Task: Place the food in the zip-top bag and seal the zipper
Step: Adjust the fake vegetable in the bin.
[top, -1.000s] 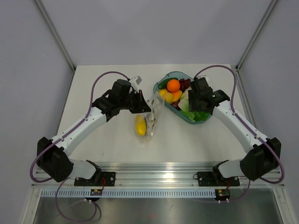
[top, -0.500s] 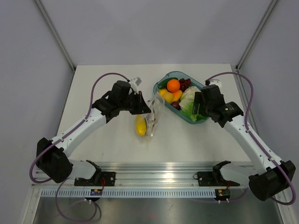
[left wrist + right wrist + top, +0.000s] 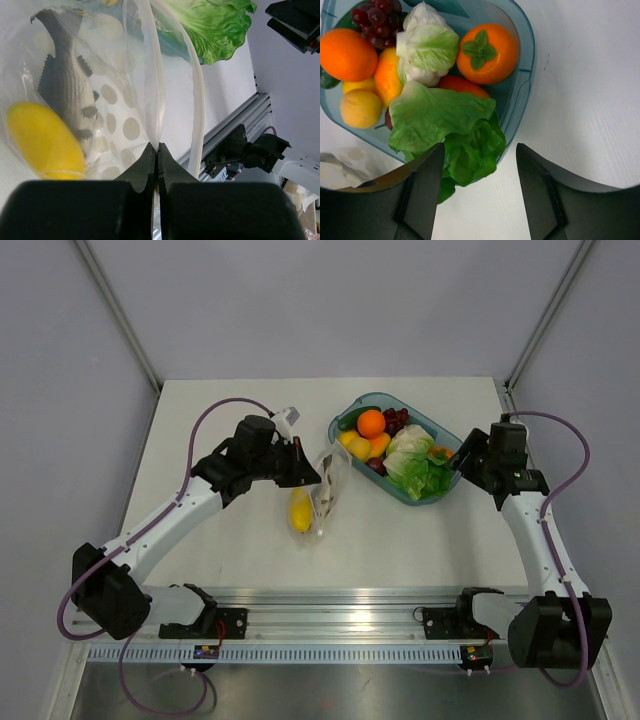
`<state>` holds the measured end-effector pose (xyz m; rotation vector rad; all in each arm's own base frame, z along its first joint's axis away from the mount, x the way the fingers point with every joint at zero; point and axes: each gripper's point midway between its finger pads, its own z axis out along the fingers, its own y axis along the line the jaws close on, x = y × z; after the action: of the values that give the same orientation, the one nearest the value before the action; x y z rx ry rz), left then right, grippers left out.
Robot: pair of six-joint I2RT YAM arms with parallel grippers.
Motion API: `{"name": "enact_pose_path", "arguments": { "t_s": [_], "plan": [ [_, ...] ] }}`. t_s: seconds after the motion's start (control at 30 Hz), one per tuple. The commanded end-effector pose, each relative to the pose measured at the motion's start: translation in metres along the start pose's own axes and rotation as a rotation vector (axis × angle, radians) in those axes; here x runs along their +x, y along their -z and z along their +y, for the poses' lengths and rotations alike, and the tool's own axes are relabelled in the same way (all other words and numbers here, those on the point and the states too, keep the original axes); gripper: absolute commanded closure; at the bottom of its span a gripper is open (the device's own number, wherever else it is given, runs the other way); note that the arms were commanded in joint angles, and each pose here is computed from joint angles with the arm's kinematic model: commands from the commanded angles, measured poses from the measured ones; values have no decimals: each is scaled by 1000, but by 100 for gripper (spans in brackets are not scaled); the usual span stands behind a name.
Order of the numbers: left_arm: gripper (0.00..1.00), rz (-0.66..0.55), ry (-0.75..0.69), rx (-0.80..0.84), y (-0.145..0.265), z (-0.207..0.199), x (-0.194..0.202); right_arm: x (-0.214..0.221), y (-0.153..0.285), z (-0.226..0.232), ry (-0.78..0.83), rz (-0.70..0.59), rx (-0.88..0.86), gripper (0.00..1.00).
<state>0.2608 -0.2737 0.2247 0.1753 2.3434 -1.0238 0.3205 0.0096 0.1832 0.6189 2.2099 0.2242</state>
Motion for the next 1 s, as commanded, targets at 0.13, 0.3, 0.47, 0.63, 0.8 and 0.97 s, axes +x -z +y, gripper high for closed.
{"name": "enact_pose_path", "arguments": {
  "t_s": [0.13, 0.3, 0.47, 0.63, 0.8, 0.97],
  "plan": [
    [100, -30, -39, 36, 7, -9, -5, 9, -2, 18, -29, 34, -158, 35],
    [100, -19, -28, 51, -1, -11, -6, 39, 6, 19, -25, 58, -243, 43],
    [100, -10, -18, 49, -4, -8, -4, 56, 2, 11, -4, 86, -246, 41],
    [100, -2, -6, 39, -8, -5, -2, 57, -8, 19, 15, 92, -295, 36],
    [100, -2, 0, 45, -9, -6, -2, 46, -22, 26, 25, 77, -308, 44],
    [100, -5, 0, 41, -9, -5, -2, 40, -22, 30, 29, 67, -321, 87]
  ]
}}
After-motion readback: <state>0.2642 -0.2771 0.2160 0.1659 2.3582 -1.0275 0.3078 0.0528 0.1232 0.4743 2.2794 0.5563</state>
